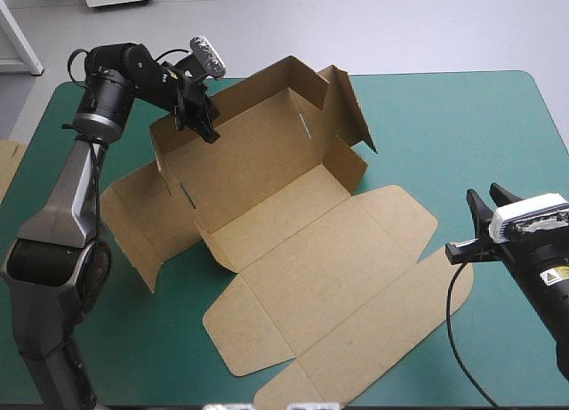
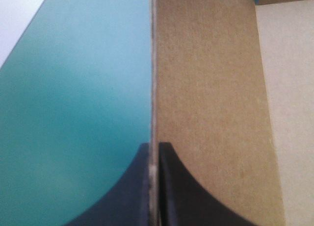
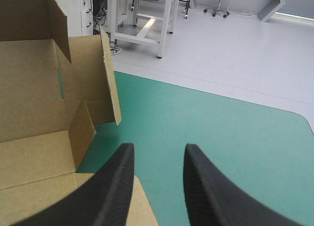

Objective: Fold the box

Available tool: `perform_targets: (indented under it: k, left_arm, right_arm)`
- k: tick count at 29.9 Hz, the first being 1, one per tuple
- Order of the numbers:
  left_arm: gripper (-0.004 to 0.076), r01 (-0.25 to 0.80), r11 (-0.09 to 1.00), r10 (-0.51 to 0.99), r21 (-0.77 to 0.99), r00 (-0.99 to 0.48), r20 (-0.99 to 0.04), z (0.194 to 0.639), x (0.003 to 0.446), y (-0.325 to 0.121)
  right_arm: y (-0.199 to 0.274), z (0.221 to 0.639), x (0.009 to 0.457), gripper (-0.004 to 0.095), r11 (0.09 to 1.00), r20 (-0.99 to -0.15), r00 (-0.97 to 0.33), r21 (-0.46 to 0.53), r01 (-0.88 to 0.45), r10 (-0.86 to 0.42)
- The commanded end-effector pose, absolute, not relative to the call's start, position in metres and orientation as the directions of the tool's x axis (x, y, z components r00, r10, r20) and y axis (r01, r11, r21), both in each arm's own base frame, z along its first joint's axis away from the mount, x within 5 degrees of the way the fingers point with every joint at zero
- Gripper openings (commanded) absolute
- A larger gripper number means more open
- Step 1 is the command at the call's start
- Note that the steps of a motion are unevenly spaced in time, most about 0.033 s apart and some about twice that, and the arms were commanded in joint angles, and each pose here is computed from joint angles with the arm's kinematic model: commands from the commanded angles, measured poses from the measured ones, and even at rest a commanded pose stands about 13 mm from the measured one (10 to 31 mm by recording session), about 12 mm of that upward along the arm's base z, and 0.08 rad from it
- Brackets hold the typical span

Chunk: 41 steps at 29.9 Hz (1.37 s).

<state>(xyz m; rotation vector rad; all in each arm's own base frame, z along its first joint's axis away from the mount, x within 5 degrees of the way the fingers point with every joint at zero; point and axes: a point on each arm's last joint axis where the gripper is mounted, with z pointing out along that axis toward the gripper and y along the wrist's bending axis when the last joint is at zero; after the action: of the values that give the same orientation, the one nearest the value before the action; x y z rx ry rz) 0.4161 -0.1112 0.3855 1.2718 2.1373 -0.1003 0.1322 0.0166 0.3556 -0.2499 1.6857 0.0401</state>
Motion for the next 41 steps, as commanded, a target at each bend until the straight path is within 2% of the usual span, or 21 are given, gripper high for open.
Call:
perform_targets:
  k: [1, 4, 7, 9, 12, 18, 23, 27, 31, 41]
  left_arm:
    - [-0.0010, 0.831, 0.454, 0.778, 0.322, -0.194, -0.597, 0.426, 0.393, -0.125]
    - [-0.0010, 0.841, 0.391, 0.813, 0.374, -0.124, -0.569, 0.427, 0.388, -0.140]
    - [-0.0010, 0.830, 0.319, 0.882, 0.457, -0.084, -0.464, 0.424, 0.383, -0.156]
    - [-0.0010, 0.811, 0.278, 0.910, 0.514, -0.051, -0.412, 0.425, 0.380, -0.168]
    - [-0.0010, 0.790, 0.237, 0.914, 0.566, 0.017, -0.406, 0.428, 0.375, -0.186]
    - [-0.0010, 0.757, 0.141, 0.914, 0.638, 0.148, -0.377, 0.432, 0.367, -0.211]
    - [-0.0010, 0.746, 0.148, 0.900, 0.650, 0.171, -0.400, 0.434, 0.366, -0.217]
    - [-0.0010, 0.742, 0.163, 0.891, 0.650, 0.173, -0.420, 0.436, 0.366, -0.218]
    - [-0.0010, 0.759, 0.192, 0.857, 0.622, 0.179, -0.483, 0.437, 0.364, -0.224]
    - [-0.0010, 0.730, 0.133, 0.839, 0.670, 0.276, -0.468, 0.441, 0.346, -0.255]
  right_arm:
    - [0.014, 0.372, 0.132, 0.0327, 0.980, -0.990, -0.032, -0.128, -0.150, -0.135]
    - [0.014, 0.372, 0.132, 0.0328, 0.983, -0.993, -0.037, -0.106, -0.151, -0.112]
    - [0.015, 0.373, 0.132, 0.0328, 0.989, -0.998, -0.057, -0.005, -0.150, -0.014]
    - [0.016, 0.375, 0.133, 0.0328, 0.987, -0.996, -0.090, 0.022, -0.161, 0.008]
    - [0.014, 0.380, 0.137, 0.0327, 0.989, -0.989, -0.145, -0.005, -0.148, -0.027]
    - [0.000, 0.399, 0.142, 0.0328, 0.998, -0.975, -0.210, -0.068, -0.004, -0.067]
    - [-0.007, 0.414, 0.141, 0.0355, 0.994, -0.963, -0.258, -0.094, 0.063, -0.075]
    - [-0.007, 0.421, 0.140, 0.0354, 0.995, -0.965, -0.256, -0.073, 0.072, -0.053]
    - [-0.009, 0.417, 0.149, 0.0354, 0.994, -0.959, -0.281, -0.067, 0.092, -0.039]
    - [-0.025, 0.423, 0.167, 0.0354, 0.977, -0.961, -0.272, -0.103, 0.186, -0.049]
